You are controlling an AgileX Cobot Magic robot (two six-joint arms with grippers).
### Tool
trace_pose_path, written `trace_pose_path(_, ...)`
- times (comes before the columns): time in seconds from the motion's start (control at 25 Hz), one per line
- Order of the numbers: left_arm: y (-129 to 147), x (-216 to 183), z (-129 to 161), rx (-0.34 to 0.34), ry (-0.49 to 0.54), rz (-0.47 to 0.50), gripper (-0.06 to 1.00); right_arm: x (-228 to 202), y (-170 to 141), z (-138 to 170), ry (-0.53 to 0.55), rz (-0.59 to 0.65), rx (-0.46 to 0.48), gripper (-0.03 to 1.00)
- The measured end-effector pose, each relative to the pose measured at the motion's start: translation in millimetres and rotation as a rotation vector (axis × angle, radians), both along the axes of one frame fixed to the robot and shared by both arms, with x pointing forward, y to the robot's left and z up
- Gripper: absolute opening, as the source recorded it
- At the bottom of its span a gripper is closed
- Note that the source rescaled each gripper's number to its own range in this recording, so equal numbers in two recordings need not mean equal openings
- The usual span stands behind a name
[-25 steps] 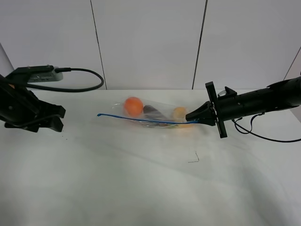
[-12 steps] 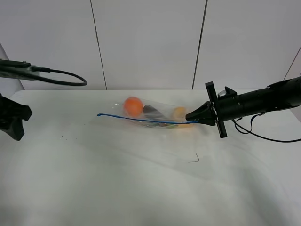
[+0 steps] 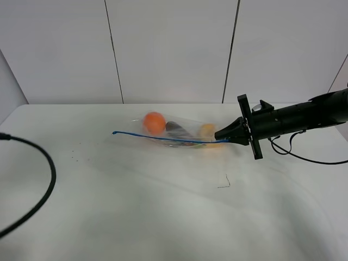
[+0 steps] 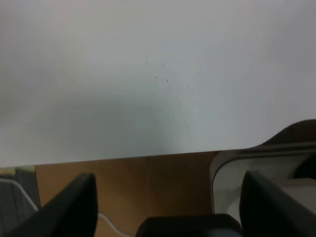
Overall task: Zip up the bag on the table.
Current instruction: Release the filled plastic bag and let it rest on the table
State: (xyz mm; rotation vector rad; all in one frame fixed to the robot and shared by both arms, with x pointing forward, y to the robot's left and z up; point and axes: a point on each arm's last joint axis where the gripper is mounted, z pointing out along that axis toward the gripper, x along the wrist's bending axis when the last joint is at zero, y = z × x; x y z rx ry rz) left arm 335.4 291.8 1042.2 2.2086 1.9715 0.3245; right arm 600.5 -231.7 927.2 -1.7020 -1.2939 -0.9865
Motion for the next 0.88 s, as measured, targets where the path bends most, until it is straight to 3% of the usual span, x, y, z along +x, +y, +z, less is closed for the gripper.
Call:
trace_pose_path(0.16, 3.1, -21.1, -19.3, -0.008, -0.05, -0.011, 0.94, 0.0, 0.0, 0.0, 0.0, 0.0, 0.0, 0.0)
trace_pose_path(0.32, 1.8, -27.8, -15.5, -0.043, -0.122, -0.021, 0.94, 0.0, 0.0, 0.0, 0.0, 0.0, 0.0, 0.0)
trace_pose_path(0.88, 0.5, -29.1, -15.0, -0.054, -0.128, -0.046, 0.94, 0.0, 0.0, 0.0, -0.005, 0.002, -0.001, 0.0)
